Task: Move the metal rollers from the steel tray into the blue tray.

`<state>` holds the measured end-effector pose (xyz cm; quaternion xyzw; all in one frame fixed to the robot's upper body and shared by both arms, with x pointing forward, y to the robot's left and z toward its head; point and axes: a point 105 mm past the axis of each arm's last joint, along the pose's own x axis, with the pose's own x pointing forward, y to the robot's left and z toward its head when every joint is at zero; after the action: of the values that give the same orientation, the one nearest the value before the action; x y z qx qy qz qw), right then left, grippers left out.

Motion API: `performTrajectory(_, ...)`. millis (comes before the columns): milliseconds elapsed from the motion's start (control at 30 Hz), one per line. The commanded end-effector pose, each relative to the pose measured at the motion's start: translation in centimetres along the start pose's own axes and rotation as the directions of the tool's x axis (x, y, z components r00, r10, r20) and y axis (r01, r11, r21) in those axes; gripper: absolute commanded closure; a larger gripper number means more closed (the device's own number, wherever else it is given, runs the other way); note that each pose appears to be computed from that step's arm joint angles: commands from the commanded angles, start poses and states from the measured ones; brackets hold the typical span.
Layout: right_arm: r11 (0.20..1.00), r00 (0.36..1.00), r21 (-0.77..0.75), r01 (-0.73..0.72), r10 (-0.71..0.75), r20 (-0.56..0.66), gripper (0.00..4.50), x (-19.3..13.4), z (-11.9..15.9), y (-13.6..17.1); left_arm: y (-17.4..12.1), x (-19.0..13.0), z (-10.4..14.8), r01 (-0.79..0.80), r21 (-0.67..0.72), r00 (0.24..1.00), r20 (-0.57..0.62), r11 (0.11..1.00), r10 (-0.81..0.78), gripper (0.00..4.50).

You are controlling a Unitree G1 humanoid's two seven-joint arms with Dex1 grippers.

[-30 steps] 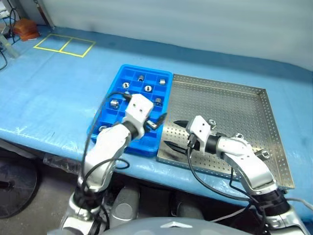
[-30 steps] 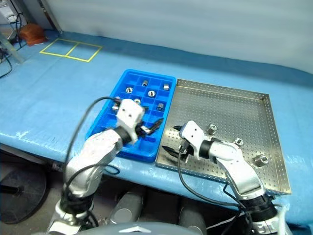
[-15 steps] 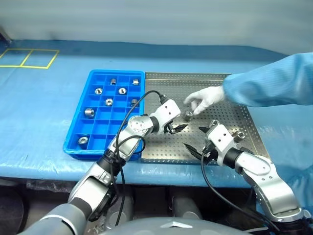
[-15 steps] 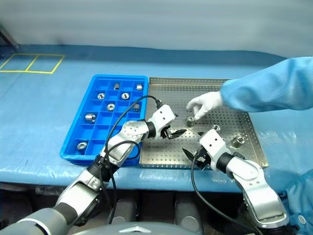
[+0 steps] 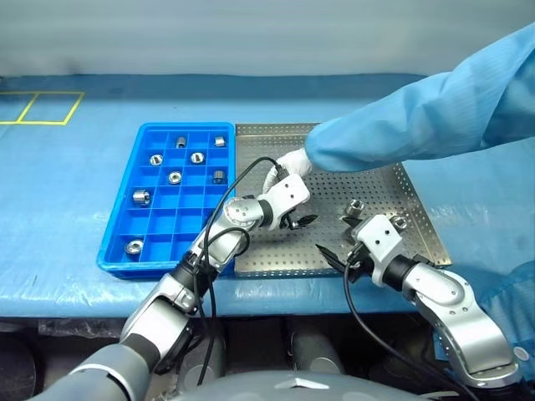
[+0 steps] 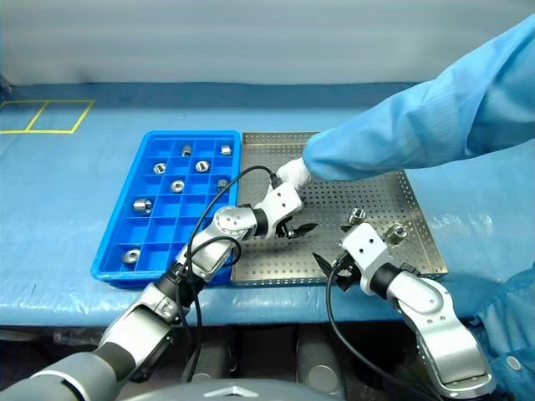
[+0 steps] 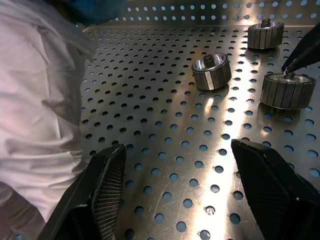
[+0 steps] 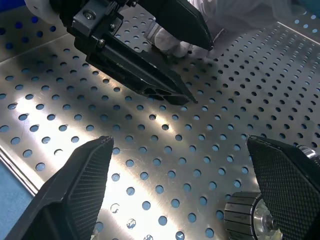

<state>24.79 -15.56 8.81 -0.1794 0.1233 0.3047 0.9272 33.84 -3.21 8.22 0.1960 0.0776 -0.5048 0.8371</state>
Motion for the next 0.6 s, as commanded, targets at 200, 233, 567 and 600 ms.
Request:
performTrajectory(200,1.0,0.999,-0.025,-0.004,0.005,0.034,0.0,0.4,1.0,0.2,1.2,-0.8,1.9,-0.058,0.029,0.997,0.05,0.998,0.056,0.85)
performTrajectory(233,1.0,0.999,-0.024,-0.005,0.005,0.035,0.0,0.4,1.0,0.2,1.5,-1.0,1.9,-0.06,0.02,0.998,0.036,0.998,0.059,0.85)
performTrajectory(567,1.0,0.999,-0.008,-0.016,0.016,0.048,0.0,1.0,0.9,0.8,6.4,-3.2,1.5,-0.196,0.274,0.959,-0.147,0.942,0.242,0.85)
performTrajectory(600,1.0,0.999,-0.007,-0.016,0.016,0.05,0.0,1.0,0.9,0.8,6.5,-3.2,1.2,-0.193,0.298,0.954,-0.166,0.935,0.249,0.85)
